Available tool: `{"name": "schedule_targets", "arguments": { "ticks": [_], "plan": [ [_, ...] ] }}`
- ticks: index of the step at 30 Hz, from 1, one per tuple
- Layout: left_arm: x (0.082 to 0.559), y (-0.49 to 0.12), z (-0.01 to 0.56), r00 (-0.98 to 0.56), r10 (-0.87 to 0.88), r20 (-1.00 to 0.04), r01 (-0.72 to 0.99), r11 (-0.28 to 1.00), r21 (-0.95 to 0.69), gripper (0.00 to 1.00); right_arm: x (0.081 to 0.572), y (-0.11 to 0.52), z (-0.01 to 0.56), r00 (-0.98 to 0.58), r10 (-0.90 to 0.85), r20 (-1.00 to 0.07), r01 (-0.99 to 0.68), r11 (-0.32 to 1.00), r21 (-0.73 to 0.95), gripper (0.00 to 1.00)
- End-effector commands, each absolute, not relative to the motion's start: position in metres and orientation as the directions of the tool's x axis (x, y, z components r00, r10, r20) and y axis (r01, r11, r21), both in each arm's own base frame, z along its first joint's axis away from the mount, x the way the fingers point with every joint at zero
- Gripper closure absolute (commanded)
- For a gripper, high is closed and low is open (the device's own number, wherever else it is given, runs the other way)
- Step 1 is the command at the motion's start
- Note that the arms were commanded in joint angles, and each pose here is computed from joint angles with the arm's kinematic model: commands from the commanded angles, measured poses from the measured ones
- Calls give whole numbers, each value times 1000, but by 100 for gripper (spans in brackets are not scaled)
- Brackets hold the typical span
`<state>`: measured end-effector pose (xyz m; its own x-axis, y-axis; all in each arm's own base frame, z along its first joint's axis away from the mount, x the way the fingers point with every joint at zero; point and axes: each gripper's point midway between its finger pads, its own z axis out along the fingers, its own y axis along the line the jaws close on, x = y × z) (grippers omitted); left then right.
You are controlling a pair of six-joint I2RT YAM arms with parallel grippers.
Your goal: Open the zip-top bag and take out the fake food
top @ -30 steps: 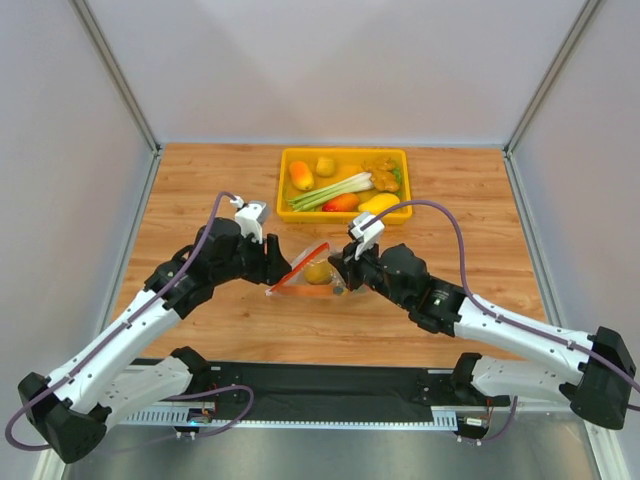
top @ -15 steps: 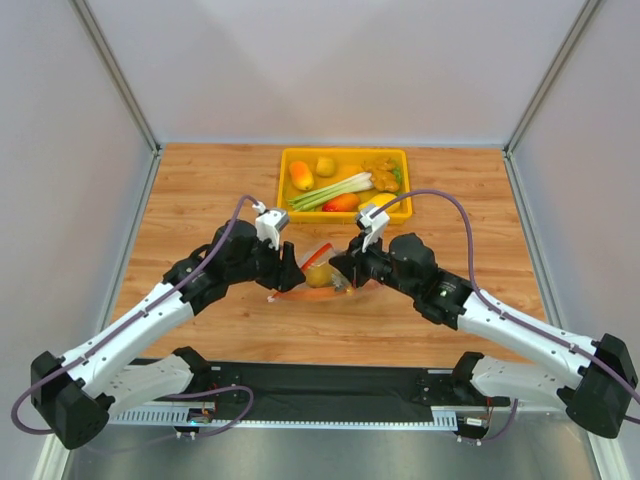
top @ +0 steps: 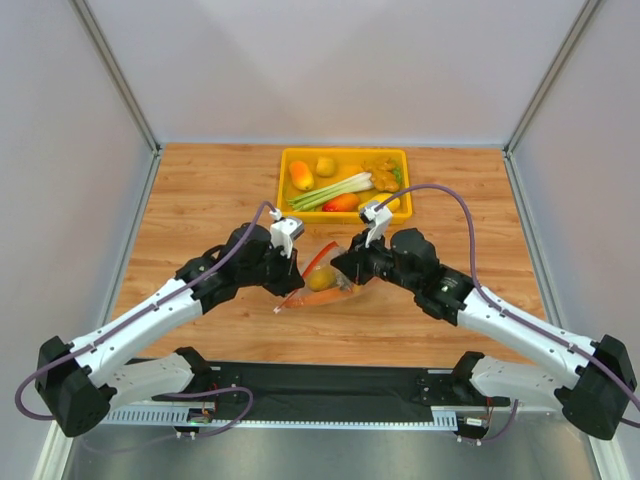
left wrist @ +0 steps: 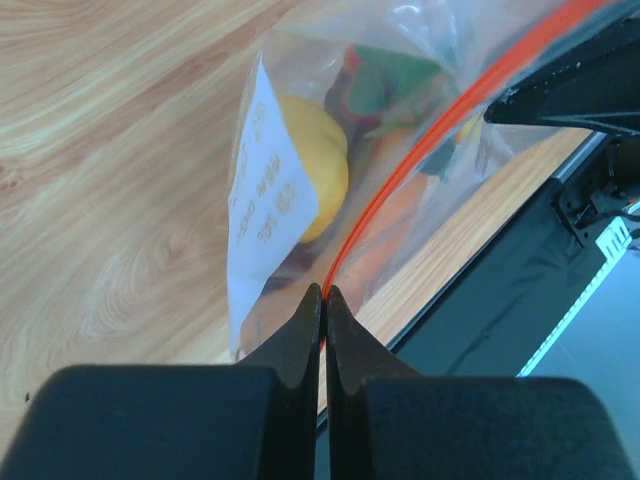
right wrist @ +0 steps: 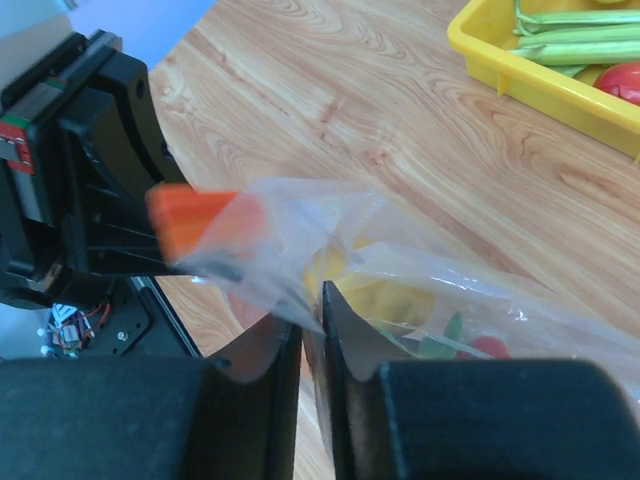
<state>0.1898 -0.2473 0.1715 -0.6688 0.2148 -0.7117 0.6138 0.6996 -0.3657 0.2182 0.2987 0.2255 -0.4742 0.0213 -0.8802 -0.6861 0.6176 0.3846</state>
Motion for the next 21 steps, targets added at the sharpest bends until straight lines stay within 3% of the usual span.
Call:
{"name": "schedule_targets", "arguments": {
  "ticks": [1,2,3,6,10,14,17,21],
  "plan": [
    [191,-246,201,-603,249,-758,670,674,-312,100,222,294,250,-444,27,-896,-694,622,363,83],
    [190,-244,207,-595,255,-763,677,671,-304,100,221,291,258,-421,19,-907,-704,623,340,72],
    [187,-242,218,-589,266,-763,686,664,-298,100,220,285,256,-405,-22,-914,-710,637,299,51],
    [176,-239,238,-571,319,-757,727,624,-286,100,218,271,277,-308,-63,-949,-740,643,197,29],
    [161,-237,243,-573,425,-701,772,566,-289,100,204,254,319,-165,-52,-985,-786,611,99,20],
    [149,-241,252,-547,473,-691,815,489,-310,100,188,257,344,-42,-76,-996,-859,512,-3,20],
    [140,-239,256,-522,508,-685,841,442,-313,100,165,270,356,9,-96,-995,-930,365,-43,20],
    [127,-235,262,-503,542,-673,860,393,-326,100,156,279,361,43,-125,-991,-960,270,-76,20]
  ]
}}
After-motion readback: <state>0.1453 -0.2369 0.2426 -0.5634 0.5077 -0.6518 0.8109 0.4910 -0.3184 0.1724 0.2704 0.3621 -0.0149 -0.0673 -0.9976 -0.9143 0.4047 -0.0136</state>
